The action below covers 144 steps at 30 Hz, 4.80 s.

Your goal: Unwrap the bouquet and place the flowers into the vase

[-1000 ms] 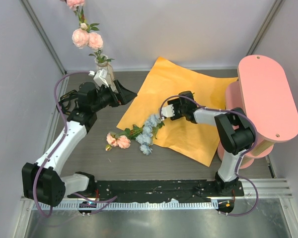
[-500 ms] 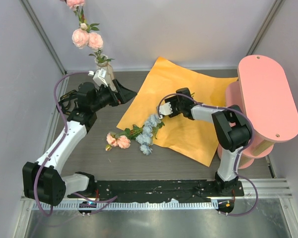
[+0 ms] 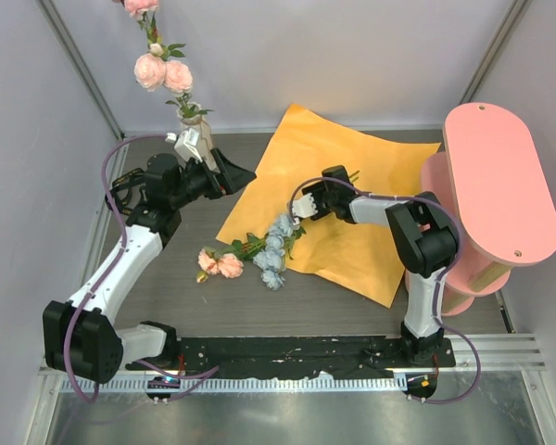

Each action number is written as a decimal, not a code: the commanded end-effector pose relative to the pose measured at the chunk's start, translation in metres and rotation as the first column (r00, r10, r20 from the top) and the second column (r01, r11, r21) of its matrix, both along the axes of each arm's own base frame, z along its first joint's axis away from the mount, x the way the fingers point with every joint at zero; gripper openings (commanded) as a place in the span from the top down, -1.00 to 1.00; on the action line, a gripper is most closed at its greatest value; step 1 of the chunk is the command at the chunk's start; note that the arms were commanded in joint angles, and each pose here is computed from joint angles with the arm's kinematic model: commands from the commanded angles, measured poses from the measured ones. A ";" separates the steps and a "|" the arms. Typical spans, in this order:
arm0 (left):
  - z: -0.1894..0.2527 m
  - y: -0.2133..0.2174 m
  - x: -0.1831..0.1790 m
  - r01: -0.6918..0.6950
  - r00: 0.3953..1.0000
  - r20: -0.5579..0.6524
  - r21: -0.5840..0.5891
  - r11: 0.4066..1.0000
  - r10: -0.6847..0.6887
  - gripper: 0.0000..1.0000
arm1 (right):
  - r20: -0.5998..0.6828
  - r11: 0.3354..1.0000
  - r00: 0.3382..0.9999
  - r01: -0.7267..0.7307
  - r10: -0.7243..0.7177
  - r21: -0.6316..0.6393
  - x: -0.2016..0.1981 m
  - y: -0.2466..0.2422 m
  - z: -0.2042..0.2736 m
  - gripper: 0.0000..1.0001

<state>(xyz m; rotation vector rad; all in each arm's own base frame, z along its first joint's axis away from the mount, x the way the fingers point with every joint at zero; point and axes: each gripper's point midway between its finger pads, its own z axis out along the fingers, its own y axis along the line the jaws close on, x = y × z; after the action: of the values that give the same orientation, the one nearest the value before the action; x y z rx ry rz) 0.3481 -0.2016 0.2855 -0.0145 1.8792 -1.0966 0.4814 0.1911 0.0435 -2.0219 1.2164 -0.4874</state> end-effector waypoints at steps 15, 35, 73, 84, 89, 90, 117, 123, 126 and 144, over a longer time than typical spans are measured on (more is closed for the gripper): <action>0.000 -0.002 0.005 0.013 1.000 0.019 -0.011 1.000 -0.013 -0.82 | 0.249 0.999 0.967 -0.044 0.048 -0.024 0.024 0.028 0.072 0.98; 0.014 0.026 0.007 -0.119 0.988 0.115 0.105 0.987 0.107 -0.82 | -0.086 0.318 0.729 0.397 -0.679 0.861 0.019 0.018 0.228 0.98; 0.048 -0.086 -0.069 0.660 0.750 0.233 -0.207 0.722 -0.618 -0.02 | -0.836 0.414 0.054 0.850 0.546 0.326 -0.215 0.096 0.243 0.98; 0.048 -0.092 -0.077 0.692 0.722 0.240 -0.221 0.687 -0.649 -0.09 | -0.862 0.522 -0.012 0.800 0.507 0.296 -0.240 0.121 0.234 0.98; 0.045 -0.094 -0.076 0.695 0.719 0.228 -0.228 0.682 -0.656 -0.01 | -0.862 0.549 -0.034 0.784 0.506 0.291 -0.247 0.126 0.231 0.98; 0.045 -0.094 -0.077 0.698 0.716 0.227 -0.228 0.679 -0.660 -0.01 | -0.861 0.553 -0.035 0.779 0.507 0.294 -0.249 0.127 0.232 0.98; 0.032 -0.099 -0.069 0.685 0.726 0.161 -0.262 0.680 -0.669 0.18 | -0.880 0.568 0.013 0.759 0.475 0.318 -0.256 0.135 0.233 0.98; 0.038 -0.096 -0.072 0.689 0.725 0.203 -0.232 0.687 -0.658 1.00 | -0.901 0.552 0.067 0.771 0.429 0.319 -0.249 0.133 0.227 0.48; 0.047 -0.092 -0.072 0.677 0.733 0.258 -0.184 0.713 -0.629 1.00 | -0.932 0.509 0.133 0.806 0.338 0.300 -0.238 0.125 0.217 0.14; 0.064 0.054 0.033 -0.450 0.854 0.444 0.370 0.813 0.271 1.00 | -0.768 -0.073 0.528 0.805 -0.363 0.588 -0.167 -0.017 0.217 -0.35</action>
<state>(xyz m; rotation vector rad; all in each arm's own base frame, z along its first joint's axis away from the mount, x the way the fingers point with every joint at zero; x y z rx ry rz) 0.3479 -0.2085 0.3288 0.2744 1.6879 -0.7468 0.3076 0.2050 0.2391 -0.3921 2.1231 0.4994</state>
